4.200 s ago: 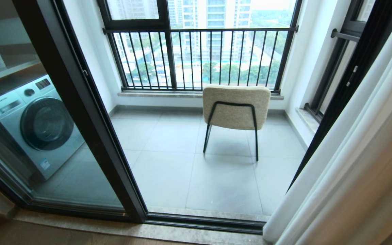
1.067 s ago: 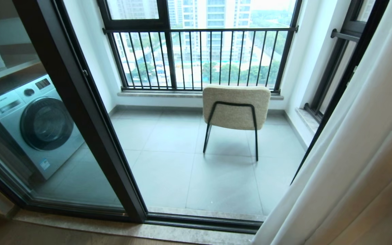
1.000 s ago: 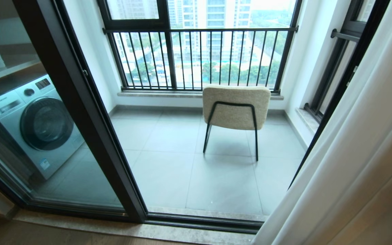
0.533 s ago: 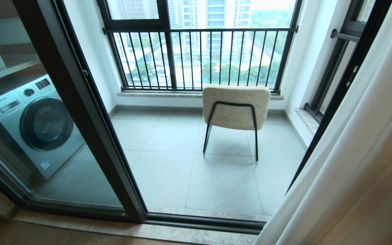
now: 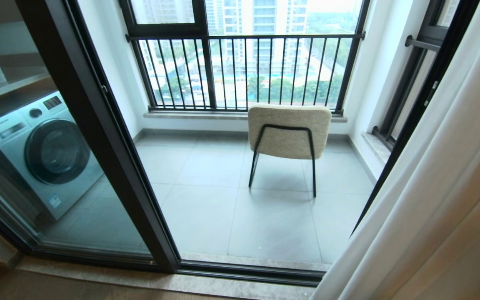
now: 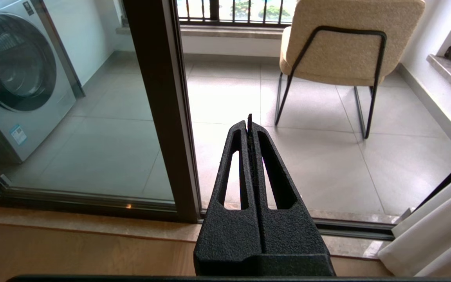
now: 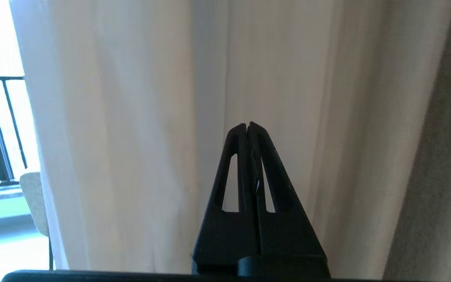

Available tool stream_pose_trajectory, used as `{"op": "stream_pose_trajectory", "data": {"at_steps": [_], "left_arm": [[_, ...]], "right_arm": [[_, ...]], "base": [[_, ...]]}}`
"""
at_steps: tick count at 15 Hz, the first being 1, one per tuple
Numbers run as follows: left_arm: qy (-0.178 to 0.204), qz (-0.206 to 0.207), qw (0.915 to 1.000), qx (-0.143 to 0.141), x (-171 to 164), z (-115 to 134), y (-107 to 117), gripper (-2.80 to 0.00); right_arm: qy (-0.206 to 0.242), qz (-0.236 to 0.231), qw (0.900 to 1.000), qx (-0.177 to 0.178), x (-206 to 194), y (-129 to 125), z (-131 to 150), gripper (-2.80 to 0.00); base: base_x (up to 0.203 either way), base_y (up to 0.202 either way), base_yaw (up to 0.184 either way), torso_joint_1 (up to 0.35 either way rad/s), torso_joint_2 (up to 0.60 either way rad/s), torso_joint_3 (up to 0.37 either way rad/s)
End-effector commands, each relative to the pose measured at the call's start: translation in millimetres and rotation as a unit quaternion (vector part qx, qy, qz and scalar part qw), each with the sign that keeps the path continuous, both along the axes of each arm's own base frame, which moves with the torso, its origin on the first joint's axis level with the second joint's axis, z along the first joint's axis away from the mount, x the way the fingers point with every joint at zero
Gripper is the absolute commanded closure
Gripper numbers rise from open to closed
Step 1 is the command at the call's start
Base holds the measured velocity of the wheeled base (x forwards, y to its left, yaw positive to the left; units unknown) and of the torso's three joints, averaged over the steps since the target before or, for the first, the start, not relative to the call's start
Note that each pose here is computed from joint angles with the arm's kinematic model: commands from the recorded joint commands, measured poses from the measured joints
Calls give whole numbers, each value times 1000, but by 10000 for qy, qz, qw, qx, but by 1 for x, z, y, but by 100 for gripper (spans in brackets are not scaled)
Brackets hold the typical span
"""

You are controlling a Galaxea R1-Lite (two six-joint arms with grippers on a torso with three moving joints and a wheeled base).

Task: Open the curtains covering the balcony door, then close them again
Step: Close the inner curtains on both sides

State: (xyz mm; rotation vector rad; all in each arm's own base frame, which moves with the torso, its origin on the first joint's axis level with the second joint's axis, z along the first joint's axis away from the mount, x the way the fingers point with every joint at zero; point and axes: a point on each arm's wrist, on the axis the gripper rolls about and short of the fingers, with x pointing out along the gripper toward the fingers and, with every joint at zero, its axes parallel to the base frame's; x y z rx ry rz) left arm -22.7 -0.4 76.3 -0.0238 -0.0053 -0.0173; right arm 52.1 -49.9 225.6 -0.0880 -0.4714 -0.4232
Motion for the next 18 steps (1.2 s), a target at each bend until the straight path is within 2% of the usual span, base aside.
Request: {"op": "stream_pose_trajectory", "data": {"at_steps": [1,5,8,15,18], "left_arm": [[-3,-5,10000,-4,0,0,0,0],[-3,2,10000,-4,0,0,0,0],[-3,2,10000,-4,0,0,0,0],[-3,-3,10000,-4,0,0,0,0],[-3,-2,10000,-4,0,0,0,0]], "right_arm": [[-22,234,9997,-57,7,7,-1,0],[115,699,9975,-10,15,28,-7,0],[330,1050,9939,-21,-4,43,-15,0],[1216,1317,9838,-76,-46,46,-74,0],[1320,1367,9817,-103,-51,47,-93,0]], "base": [[0,0,0,0,0,0],[0,0,0,0,0,0],[0,0,0,0,0,0],[0,0,0,0,0,0],[0,0,0,0,0,0]]}}
